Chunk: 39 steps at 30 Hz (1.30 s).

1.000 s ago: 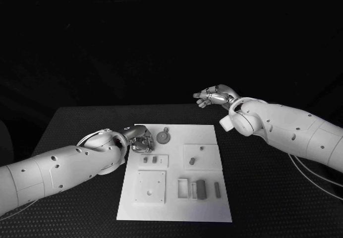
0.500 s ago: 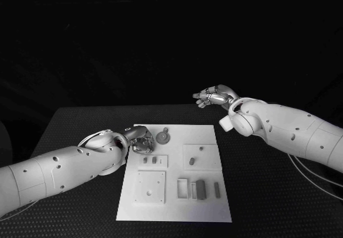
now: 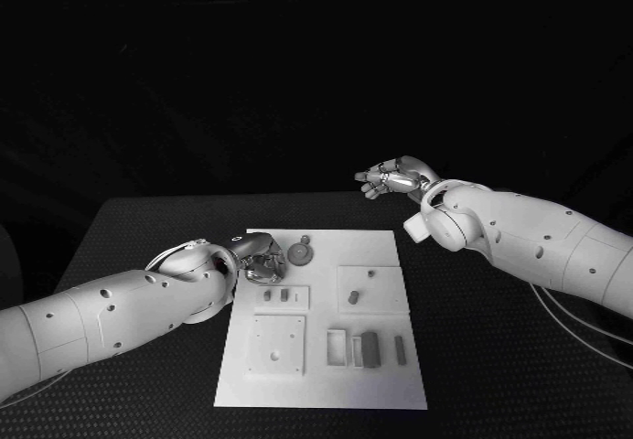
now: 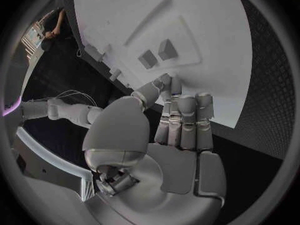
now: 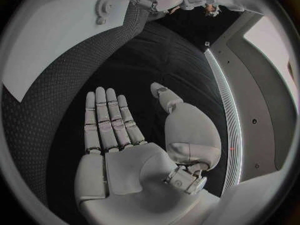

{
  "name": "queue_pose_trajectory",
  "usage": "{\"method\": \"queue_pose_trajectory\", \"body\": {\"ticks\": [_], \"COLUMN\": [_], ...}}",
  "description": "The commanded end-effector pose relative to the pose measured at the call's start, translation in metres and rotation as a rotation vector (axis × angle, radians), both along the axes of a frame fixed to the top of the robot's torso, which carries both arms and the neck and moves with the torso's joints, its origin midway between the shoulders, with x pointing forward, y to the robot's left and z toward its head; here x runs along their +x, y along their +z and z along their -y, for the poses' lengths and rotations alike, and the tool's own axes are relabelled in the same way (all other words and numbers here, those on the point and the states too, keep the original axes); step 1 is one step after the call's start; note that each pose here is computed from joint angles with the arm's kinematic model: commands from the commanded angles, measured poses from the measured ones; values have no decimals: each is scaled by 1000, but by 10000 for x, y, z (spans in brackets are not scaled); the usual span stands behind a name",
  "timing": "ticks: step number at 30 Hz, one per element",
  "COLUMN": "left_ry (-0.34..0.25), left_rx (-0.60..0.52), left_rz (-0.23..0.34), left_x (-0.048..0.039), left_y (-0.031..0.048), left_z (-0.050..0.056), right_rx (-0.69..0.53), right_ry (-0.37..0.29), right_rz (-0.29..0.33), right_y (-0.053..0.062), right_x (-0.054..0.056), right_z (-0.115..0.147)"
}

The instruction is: Assemble the parts on the task board

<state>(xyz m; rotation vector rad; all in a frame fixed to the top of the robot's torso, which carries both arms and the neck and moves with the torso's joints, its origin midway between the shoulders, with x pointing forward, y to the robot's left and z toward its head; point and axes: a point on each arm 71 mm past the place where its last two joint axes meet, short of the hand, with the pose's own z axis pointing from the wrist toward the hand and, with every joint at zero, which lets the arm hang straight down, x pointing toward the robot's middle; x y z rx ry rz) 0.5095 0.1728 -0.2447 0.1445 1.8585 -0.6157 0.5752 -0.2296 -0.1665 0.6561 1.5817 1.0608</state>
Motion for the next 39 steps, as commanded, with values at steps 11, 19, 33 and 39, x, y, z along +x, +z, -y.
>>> {"method": "queue_pose_trajectory", "body": {"ticks": [11, 19, 33, 39], "left_ry": [-24, -8, 25, 43], "left_rx": [82, 4, -29, -16], "left_rz": [-61, -43, -43, -54], "left_x": [-42, -27, -8, 4], "left_y": [-137, -105, -96, -110], "left_z": [24, -4, -48, -87], "right_rx": [2, 2, 1, 1], "right_ry": [21, 22, 22, 19], "right_rz": [0, -1, -4, -2], "right_y": [-1, -1, -5, -4], "right_x": [-10, -13, -14, -14], "right_z": [-25, -25, -21, -10]}}
